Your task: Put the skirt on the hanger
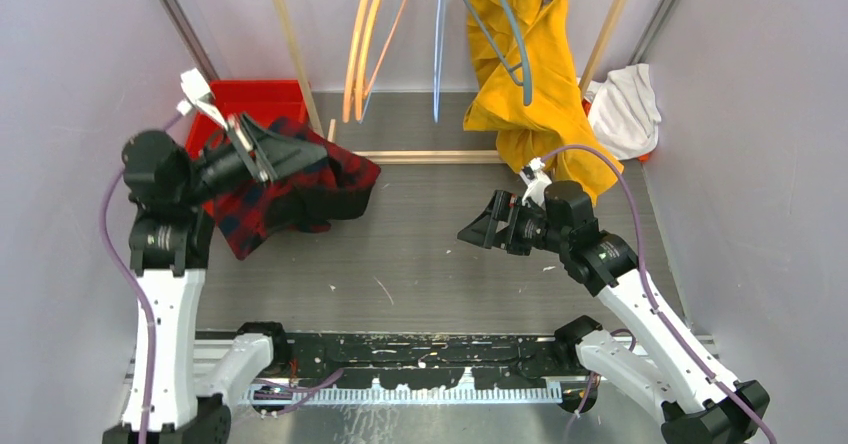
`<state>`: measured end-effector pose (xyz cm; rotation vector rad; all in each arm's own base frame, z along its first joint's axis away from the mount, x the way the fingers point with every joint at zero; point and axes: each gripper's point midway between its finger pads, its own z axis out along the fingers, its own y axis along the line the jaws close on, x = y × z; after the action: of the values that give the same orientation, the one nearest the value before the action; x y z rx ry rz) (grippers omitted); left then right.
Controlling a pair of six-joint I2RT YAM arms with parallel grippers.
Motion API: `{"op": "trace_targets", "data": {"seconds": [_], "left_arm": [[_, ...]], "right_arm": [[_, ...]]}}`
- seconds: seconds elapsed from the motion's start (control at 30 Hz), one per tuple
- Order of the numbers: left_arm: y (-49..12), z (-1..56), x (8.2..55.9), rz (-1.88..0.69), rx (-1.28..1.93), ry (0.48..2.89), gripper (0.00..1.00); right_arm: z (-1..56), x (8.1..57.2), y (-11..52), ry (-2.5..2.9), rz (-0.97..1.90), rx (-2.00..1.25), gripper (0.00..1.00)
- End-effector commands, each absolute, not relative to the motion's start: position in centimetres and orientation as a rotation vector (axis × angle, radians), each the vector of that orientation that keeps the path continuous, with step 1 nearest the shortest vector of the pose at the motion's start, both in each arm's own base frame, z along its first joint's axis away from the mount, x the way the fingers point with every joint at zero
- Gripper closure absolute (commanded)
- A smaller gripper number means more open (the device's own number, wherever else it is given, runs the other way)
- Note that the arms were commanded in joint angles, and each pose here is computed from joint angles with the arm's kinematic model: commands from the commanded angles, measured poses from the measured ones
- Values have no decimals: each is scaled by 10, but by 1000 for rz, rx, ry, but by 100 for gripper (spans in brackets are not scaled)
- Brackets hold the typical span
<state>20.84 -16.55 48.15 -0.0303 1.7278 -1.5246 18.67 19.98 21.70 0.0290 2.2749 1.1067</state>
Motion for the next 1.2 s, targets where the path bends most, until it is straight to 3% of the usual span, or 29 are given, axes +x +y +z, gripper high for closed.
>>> {"op": "trace_targets", "data": {"seconds": [0.0, 0.3, 0.53, 0.83, 1.17], "left_arm": [[-174, 449, 168, -1575, 55, 1720, 98], [-198, 280, 150, -1508, -159, 2116, 98], [-272, 200, 127, -1422, 10, 2364, 98], [-413, 191, 66, -1510, 494, 2389, 99], [-491, 238, -5, -1651, 873, 2159, 98]], "right_arm": [[228, 192, 202, 2226, 1106, 8, 0], [220, 195, 204, 2258, 1092, 2, 0], [222, 195, 204, 2258, 1081, 0, 0], [226, 192, 175, 2260, 887, 28, 0], [228, 187, 139, 2212, 711, 114, 0]]}}
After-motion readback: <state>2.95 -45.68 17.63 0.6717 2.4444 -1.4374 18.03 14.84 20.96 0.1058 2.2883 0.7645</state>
